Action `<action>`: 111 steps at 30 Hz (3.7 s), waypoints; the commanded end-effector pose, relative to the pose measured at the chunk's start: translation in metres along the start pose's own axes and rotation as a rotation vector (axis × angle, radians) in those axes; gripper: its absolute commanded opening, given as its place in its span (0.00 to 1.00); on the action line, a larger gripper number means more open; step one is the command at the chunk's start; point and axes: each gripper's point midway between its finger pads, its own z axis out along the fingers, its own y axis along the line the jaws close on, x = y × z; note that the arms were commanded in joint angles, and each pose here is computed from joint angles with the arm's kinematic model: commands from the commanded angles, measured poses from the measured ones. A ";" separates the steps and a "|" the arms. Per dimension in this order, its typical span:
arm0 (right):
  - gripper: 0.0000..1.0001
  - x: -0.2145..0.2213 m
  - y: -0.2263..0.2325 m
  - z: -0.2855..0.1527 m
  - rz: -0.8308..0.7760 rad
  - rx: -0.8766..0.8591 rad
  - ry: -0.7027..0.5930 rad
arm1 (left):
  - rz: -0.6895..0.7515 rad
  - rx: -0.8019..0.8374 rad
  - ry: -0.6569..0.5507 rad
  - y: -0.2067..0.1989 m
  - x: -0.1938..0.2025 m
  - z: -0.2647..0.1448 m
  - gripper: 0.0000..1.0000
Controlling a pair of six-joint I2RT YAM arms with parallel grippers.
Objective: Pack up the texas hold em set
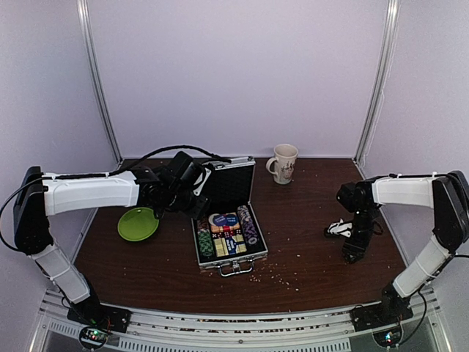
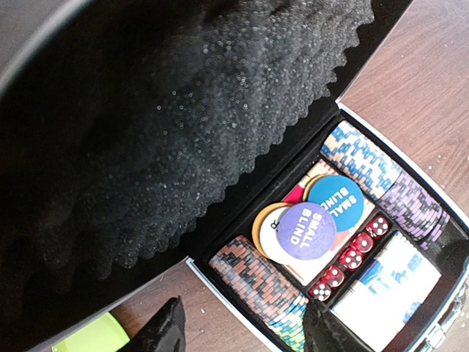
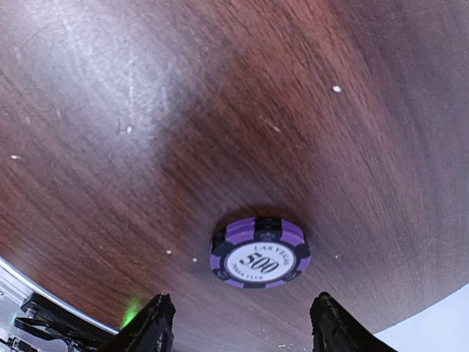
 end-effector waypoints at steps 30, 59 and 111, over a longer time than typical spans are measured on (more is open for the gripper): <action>0.36 -0.030 -0.025 -0.001 0.073 0.105 -0.071 | 0.007 0.009 0.038 -0.001 0.005 0.010 0.57; 0.36 -0.263 0.134 -0.115 -0.505 0.342 -0.546 | -0.020 -0.016 0.041 0.008 0.013 -0.004 0.57; 0.54 -0.282 0.117 -0.093 -0.430 0.408 -0.550 | -0.023 -0.012 0.060 0.012 0.023 -0.005 0.57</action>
